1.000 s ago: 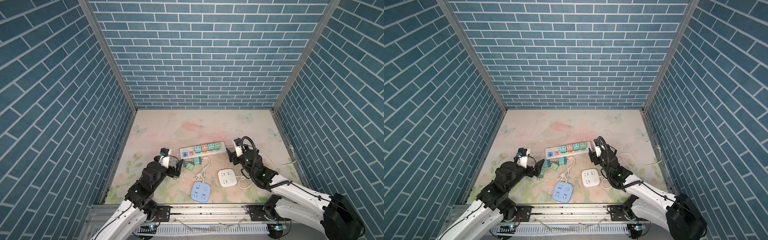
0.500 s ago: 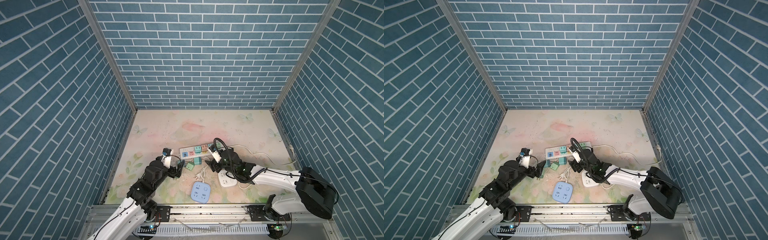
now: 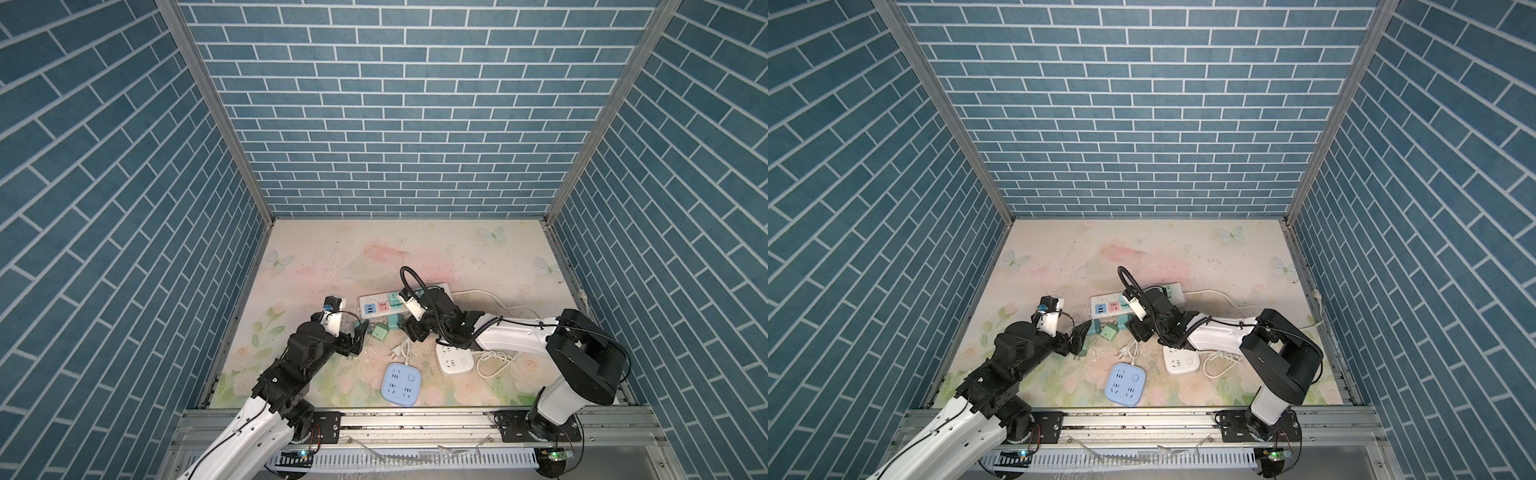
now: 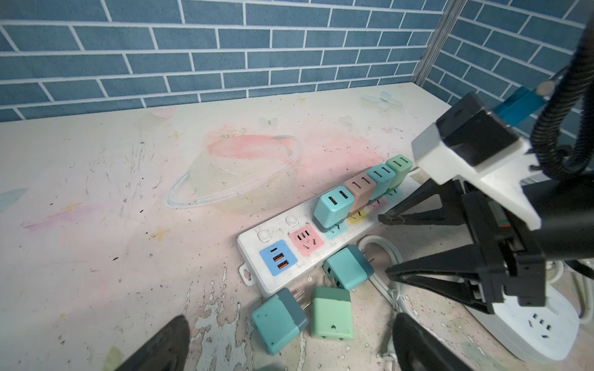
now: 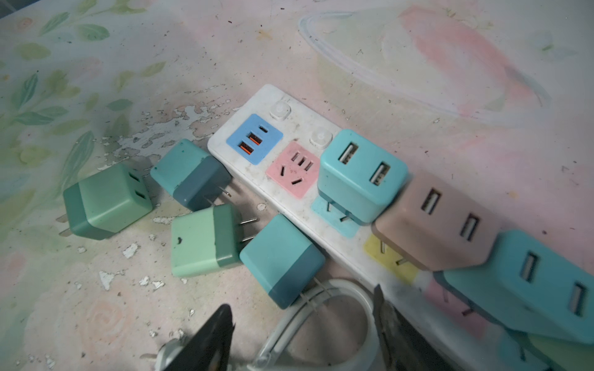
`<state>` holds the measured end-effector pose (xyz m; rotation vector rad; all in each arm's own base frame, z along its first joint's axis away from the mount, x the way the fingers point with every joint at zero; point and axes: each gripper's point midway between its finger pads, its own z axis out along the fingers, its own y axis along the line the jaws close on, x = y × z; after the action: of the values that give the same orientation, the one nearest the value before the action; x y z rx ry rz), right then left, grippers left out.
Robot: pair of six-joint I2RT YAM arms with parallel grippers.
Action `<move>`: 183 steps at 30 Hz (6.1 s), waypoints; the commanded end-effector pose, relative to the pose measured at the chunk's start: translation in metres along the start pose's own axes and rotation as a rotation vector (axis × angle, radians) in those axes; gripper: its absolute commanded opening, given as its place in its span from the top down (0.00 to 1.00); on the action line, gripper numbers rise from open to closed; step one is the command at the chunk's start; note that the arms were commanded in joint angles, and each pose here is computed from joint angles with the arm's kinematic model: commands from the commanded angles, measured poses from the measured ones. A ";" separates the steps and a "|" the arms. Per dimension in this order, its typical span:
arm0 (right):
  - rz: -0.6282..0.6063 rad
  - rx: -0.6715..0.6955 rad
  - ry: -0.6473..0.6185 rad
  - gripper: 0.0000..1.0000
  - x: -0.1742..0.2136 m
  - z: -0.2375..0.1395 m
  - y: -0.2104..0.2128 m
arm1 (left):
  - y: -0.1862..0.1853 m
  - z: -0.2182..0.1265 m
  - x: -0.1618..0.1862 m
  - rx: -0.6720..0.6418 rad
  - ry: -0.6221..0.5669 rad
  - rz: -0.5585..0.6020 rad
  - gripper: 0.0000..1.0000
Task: Insert the plug
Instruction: 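Move the right gripper over the pile of loose adapters, then lower the right gripper and close it on a teal adapter, then lift the teal adapter with the right gripper while the left gripper approaches, then close the left gripper on the teal adapter held by the right gripper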
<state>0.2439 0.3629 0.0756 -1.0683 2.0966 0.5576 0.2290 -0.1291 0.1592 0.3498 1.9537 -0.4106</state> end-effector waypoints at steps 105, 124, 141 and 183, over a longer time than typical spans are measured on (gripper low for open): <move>-0.116 -0.111 0.158 0.66 0.021 0.049 0.066 | 0.014 -0.011 -0.003 -0.069 -0.049 -0.032 0.00; -0.230 0.082 -0.323 0.93 -0.062 -0.069 0.034 | 0.007 -0.025 -0.017 -0.027 -0.111 -0.059 0.01; -0.473 0.124 -0.465 1.00 -0.074 -0.109 0.036 | -0.043 -0.039 -0.047 0.245 -0.124 -0.071 0.20; -0.887 0.003 -0.665 1.00 -0.096 -0.120 0.114 | -0.105 -0.025 -0.047 0.551 0.054 -0.133 0.35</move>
<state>0.1489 0.3922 0.2015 -1.4673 1.0262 0.3562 0.1847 -0.2077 0.2117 0.5597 1.9450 -1.0059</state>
